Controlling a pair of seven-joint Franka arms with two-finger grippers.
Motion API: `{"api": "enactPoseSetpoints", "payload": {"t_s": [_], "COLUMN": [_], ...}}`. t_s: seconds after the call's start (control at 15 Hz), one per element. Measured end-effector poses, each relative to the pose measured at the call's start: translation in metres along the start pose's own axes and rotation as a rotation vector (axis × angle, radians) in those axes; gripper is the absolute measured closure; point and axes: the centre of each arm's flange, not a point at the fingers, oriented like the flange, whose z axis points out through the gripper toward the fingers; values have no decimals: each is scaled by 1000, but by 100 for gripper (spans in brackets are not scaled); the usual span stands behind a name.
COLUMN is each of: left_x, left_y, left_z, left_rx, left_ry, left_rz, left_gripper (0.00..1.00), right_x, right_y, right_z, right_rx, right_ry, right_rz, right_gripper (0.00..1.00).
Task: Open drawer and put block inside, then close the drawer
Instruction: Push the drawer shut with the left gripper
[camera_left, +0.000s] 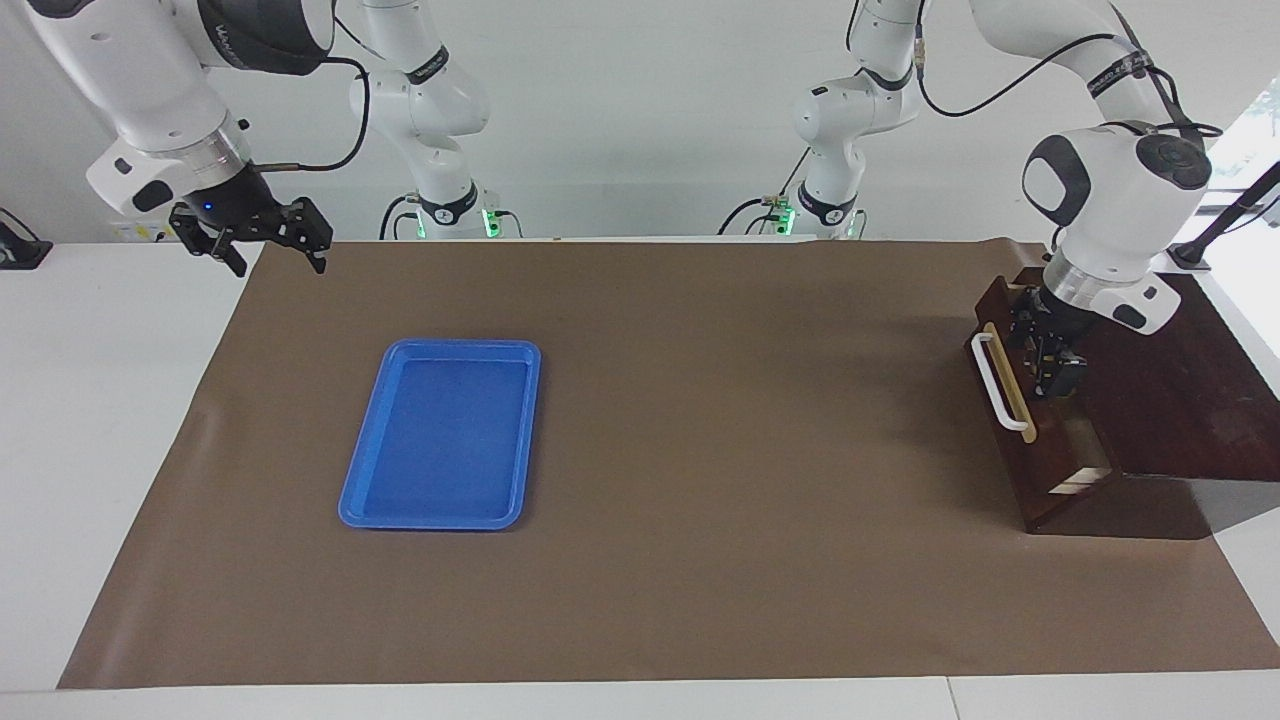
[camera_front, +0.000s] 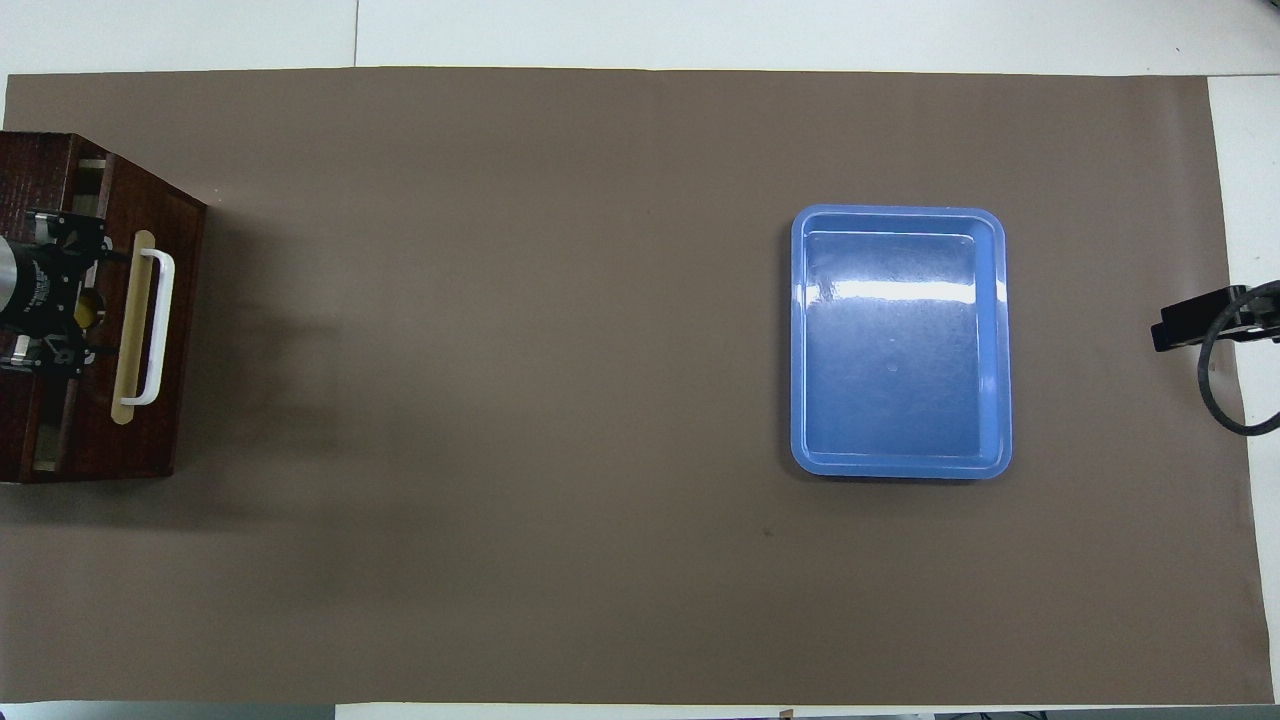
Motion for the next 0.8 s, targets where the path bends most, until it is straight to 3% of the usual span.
{"api": "enactPoseSetpoints", "payload": {"t_s": [0.2, 0.8], "left_x": [22, 16], "left_y": [-7, -6], "left_z": [0, -11], "left_rx": [-7, 17], "left_ry": [-6, -3], "left_rz": [-4, 57], "left_gripper": [0, 0], "right_x": [0, -1], "right_y": [0, 5], "right_z": [0, 0], "right_rx": [0, 1], "right_ry": [0, 0], "right_rz": [0, 9], "right_gripper": [0, 0]}}
